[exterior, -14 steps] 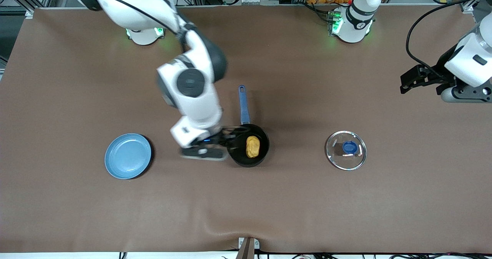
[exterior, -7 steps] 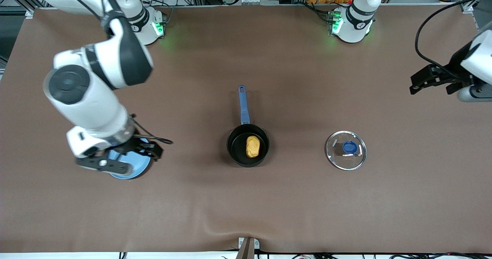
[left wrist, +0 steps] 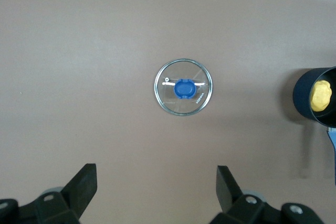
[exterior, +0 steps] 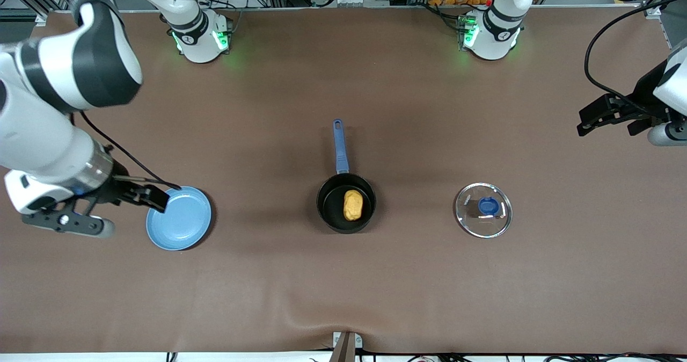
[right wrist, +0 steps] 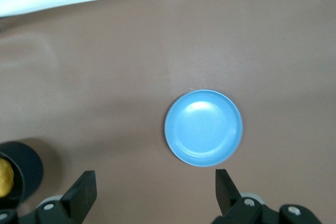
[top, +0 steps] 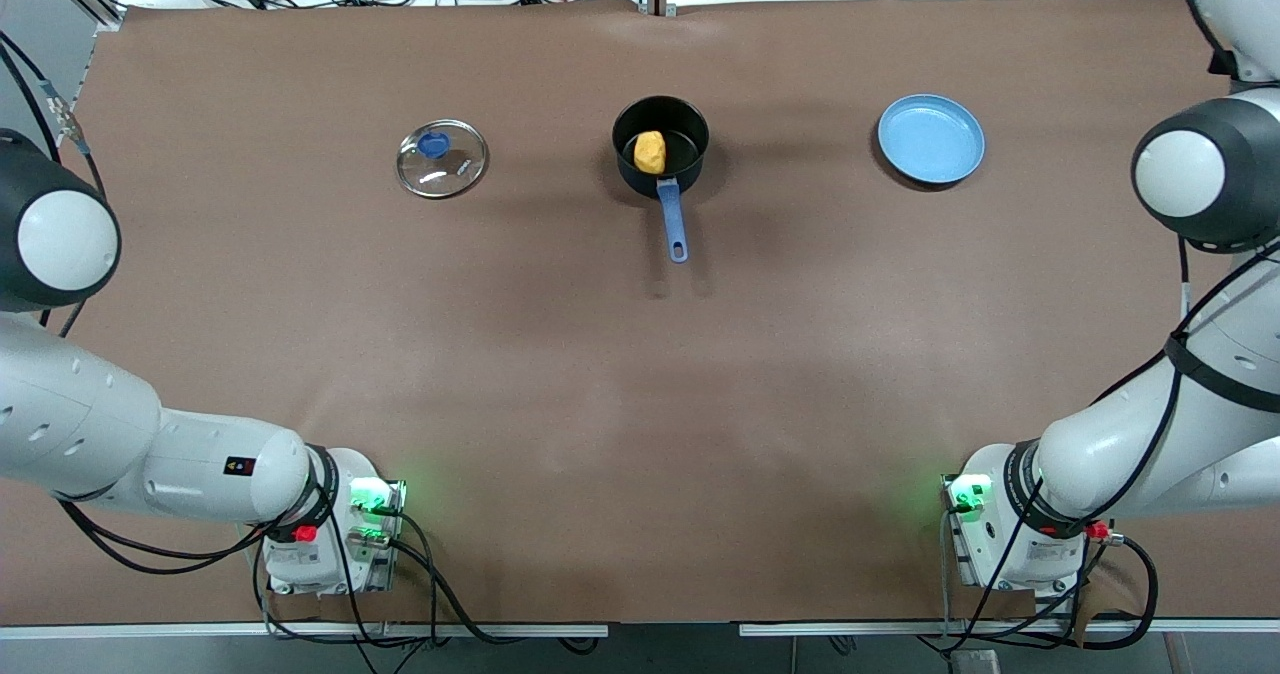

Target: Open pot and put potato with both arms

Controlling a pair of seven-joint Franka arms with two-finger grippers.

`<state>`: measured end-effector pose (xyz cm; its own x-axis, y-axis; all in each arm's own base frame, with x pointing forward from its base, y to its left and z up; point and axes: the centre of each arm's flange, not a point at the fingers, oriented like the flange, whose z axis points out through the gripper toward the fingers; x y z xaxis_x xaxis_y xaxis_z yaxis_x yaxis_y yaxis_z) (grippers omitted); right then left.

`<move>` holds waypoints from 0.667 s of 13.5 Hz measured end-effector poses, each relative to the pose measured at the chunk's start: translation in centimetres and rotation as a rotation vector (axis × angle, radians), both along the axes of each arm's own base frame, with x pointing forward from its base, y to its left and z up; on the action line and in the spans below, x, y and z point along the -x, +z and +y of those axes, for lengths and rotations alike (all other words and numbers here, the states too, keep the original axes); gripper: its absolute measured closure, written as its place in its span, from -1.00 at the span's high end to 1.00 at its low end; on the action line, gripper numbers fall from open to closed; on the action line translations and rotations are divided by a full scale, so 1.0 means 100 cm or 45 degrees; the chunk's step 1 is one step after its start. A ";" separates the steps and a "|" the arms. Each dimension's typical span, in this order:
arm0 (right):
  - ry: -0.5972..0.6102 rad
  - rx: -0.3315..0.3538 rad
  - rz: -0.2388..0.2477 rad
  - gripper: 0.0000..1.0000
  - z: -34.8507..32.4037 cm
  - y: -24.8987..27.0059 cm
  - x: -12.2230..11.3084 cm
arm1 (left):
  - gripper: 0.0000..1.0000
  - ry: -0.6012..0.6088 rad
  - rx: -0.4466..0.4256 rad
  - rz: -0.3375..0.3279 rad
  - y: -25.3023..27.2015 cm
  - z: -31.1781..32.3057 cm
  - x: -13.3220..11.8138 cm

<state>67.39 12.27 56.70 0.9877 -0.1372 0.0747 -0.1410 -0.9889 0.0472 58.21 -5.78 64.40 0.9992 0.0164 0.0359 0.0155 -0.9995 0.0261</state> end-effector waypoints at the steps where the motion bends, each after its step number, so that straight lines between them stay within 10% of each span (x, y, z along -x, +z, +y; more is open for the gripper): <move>1: 0.027 0.011 0.014 1.00 -0.012 0.010 0.006 | 1.00 0.001 0.000 -0.001 -0.001 0.000 0.000; 9: 0.097 0.015 0.060 1.00 -0.101 0.057 0.041 | 1.00 0.014 0.008 -0.041 -0.003 0.007 0.008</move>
